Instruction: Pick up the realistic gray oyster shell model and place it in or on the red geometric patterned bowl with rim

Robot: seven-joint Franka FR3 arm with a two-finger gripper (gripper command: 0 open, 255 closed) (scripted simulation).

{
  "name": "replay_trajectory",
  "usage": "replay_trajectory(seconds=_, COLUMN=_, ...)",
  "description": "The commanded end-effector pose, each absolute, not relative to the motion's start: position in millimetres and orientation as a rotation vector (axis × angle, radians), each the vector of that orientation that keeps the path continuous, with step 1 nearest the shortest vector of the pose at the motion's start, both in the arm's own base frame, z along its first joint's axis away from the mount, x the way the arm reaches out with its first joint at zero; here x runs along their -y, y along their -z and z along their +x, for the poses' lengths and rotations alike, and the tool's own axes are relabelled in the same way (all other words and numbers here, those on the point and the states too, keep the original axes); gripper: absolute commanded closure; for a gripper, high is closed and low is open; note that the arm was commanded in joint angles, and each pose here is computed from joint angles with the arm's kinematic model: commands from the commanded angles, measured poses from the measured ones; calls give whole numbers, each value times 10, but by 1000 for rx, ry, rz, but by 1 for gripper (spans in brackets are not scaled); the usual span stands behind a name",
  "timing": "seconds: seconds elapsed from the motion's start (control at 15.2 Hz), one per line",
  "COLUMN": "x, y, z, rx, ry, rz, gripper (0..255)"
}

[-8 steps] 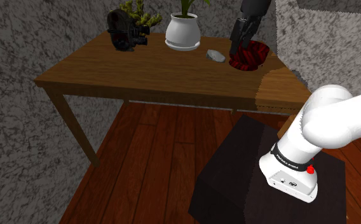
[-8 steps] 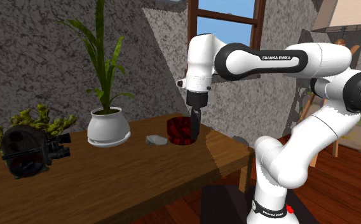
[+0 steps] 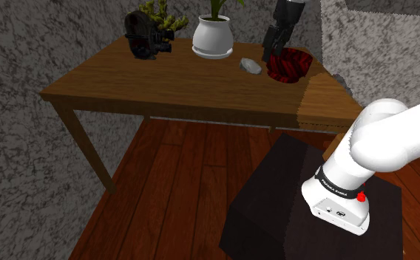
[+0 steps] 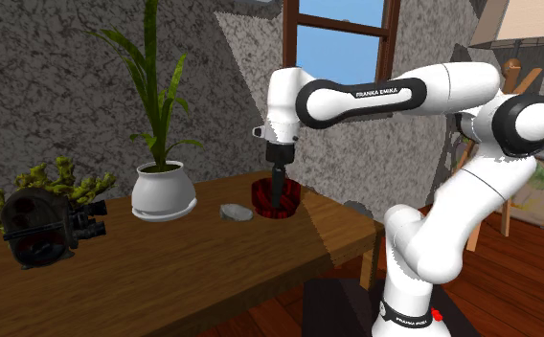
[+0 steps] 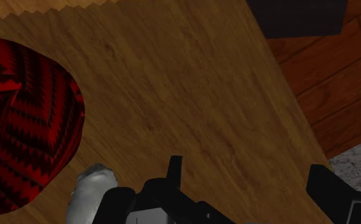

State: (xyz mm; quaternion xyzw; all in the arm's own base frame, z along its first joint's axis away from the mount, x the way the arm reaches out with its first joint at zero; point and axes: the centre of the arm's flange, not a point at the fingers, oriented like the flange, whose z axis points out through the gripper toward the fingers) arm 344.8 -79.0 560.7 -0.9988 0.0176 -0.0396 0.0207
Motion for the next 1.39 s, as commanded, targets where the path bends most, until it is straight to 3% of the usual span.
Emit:
replay_trajectory(seconds=0.0, x=1033, y=-5502, z=3561, rx=-45, ry=134, rz=-3088, gripper=0)
replay_trajectory(seconds=0.99, x=2642, y=-4758, z=4564, rx=13, ry=201, rz=-3014, gripper=0)
replay_trajectory(seconds=1.32, x=2680, y=-4518, z=4636, rx=16, ry=203, rz=-3011, gripper=0)
